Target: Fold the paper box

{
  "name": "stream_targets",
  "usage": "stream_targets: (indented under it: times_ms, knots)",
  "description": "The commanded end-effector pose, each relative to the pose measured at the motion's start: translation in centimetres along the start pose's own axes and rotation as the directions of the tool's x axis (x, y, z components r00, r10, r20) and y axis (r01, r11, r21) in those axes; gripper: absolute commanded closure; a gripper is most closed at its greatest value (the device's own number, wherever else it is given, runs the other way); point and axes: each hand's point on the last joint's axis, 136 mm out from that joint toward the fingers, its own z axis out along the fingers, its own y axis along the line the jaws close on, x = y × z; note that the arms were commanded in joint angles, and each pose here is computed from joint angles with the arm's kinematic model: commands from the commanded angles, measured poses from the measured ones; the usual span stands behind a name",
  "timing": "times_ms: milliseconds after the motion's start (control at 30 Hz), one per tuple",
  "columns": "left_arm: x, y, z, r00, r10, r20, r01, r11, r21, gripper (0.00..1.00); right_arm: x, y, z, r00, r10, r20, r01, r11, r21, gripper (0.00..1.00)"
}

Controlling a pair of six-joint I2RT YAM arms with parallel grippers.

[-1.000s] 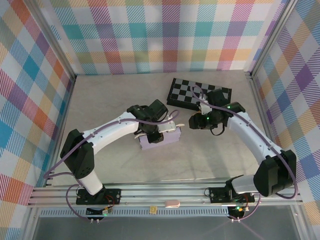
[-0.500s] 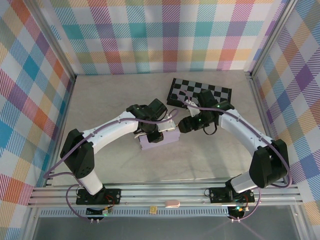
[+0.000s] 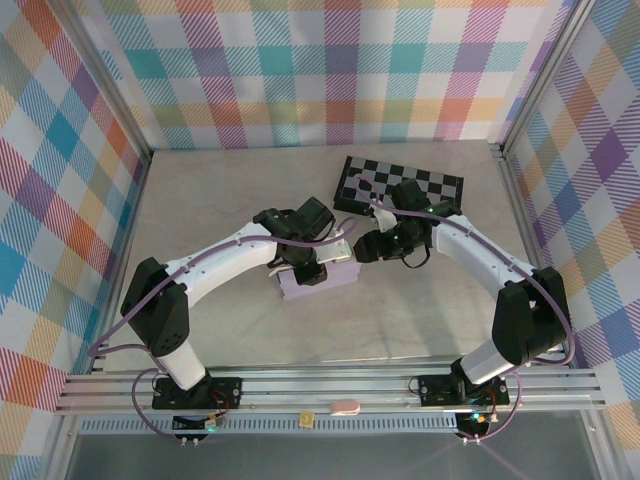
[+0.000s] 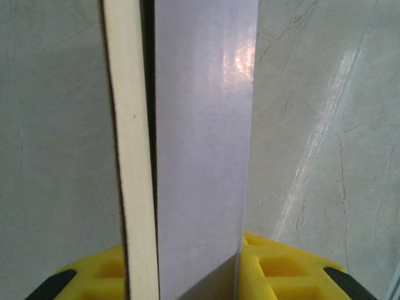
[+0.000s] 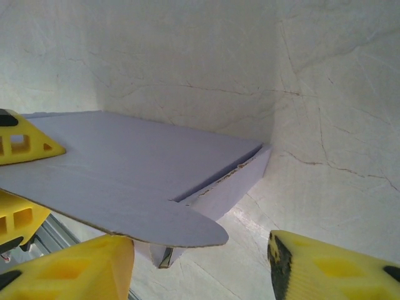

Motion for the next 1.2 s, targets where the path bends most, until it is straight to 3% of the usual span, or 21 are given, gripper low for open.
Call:
stream_targets:
  times_ms: [0, 333, 767, 1000, 1167]
  knots:
    - [0.6, 0.4, 1.1, 0.999, -0.026, -0.036, 0.026, 1.000, 0.009, 0.70, 1.4, -1.9, 1.3, 0.997, 0.039, -0.060, -0.034, 0.996, 0.079, 0.46]
    - [0.1, 1.3, 0.8, 0.998, -0.068, 0.004, 0.068, 0.998, -0.013, 0.67, 3.0, -3.5, 1.9, 0.991, 0.038, -0.125, -0.014, 0.983, 0.180, 0.53]
    - [0.2, 1.3, 0.8, 0.996, -0.089, 0.013, 0.089, 0.996, -0.002, 0.66, 3.5, -3.3, 2.1, 0.990, 0.034, -0.134, -0.009, 0.983, 0.183, 0.61]
    - [0.5, 1.0, 0.9, 0.997, -0.080, 0.008, 0.080, 0.997, 0.007, 0.69, 0.4, -0.8, -2.0, 0.999, -0.043, -0.004, 0.043, 0.987, 0.158, 0.46]
    - [0.4, 1.2, 0.8, 0.997, -0.078, 0.015, 0.078, 0.997, 0.007, 0.70, -1.7, 0.1, -5.5, 0.994, -0.073, 0.081, 0.062, 0.990, 0.129, 0.42]
